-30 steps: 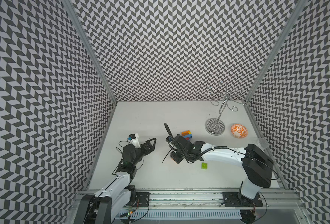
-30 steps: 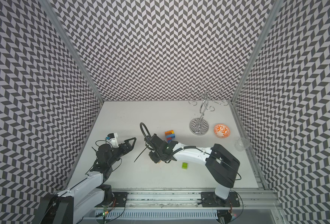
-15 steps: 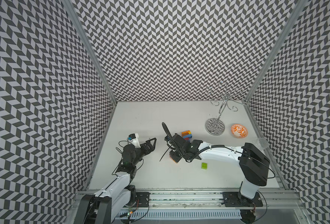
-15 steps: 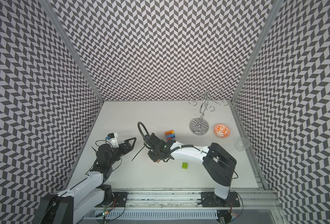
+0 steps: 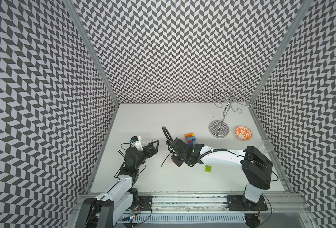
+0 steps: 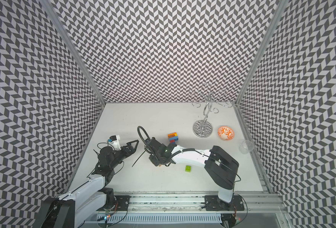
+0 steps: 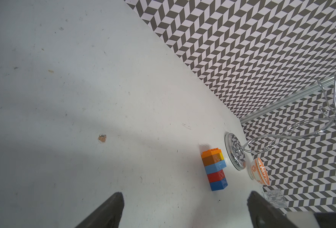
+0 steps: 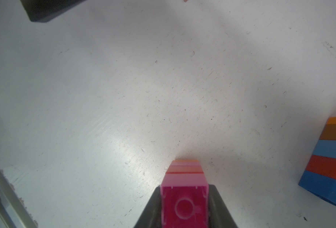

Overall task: Assemble the letter p with lego
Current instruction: Assemble the lego brick with the lego brick.

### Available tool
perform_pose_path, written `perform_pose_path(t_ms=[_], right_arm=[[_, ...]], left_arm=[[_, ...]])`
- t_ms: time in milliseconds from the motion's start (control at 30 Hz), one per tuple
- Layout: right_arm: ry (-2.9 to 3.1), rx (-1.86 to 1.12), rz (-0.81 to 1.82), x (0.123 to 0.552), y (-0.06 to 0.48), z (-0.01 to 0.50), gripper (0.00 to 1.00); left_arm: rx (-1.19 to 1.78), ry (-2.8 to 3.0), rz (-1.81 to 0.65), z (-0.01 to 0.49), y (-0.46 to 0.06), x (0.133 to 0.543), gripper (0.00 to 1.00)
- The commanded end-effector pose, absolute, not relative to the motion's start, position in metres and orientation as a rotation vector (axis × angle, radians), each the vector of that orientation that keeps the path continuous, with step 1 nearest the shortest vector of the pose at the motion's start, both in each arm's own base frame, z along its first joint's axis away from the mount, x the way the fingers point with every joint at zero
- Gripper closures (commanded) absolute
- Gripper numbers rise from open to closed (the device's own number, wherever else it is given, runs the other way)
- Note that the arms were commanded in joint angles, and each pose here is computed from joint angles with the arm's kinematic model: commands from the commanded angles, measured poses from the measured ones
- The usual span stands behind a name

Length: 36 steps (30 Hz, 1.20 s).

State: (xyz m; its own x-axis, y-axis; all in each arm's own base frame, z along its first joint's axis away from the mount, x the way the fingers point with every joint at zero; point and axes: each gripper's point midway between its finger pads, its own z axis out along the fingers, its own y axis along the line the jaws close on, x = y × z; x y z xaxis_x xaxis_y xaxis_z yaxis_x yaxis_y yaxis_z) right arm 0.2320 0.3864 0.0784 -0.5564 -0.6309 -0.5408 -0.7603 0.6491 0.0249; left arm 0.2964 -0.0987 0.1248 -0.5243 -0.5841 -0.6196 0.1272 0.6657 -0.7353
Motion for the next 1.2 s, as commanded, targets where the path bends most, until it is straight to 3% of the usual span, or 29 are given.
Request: perform_pose_path(t_ms=[0, 267, 433, 1167], right_arm=[[2.51, -1.198, 0.204, 0.211, 0.361, 0.032, 1.0], [2.699, -1.349, -0.041, 0.183, 0.323, -0.045, 1.0], [2.757, -1.379, -0.129, 0.172, 0.304, -0.063, 1.0], [2.726, -1.38, -0.242, 0.186, 0.304, -0.008, 1.0]], left_arm=[[-0.347, 1.914, -0.95, 0.126, -0.099, 0.295, 0.0], [-0.348, 1.915, -0.949, 0.125, -0.099, 0.295, 0.0], [-0.349, 1.914, -0.95, 0.126, -0.099, 0.295, 0.0], [-0.347, 1.919, -0.955, 0.124, -0.1, 0.295, 0.0]])
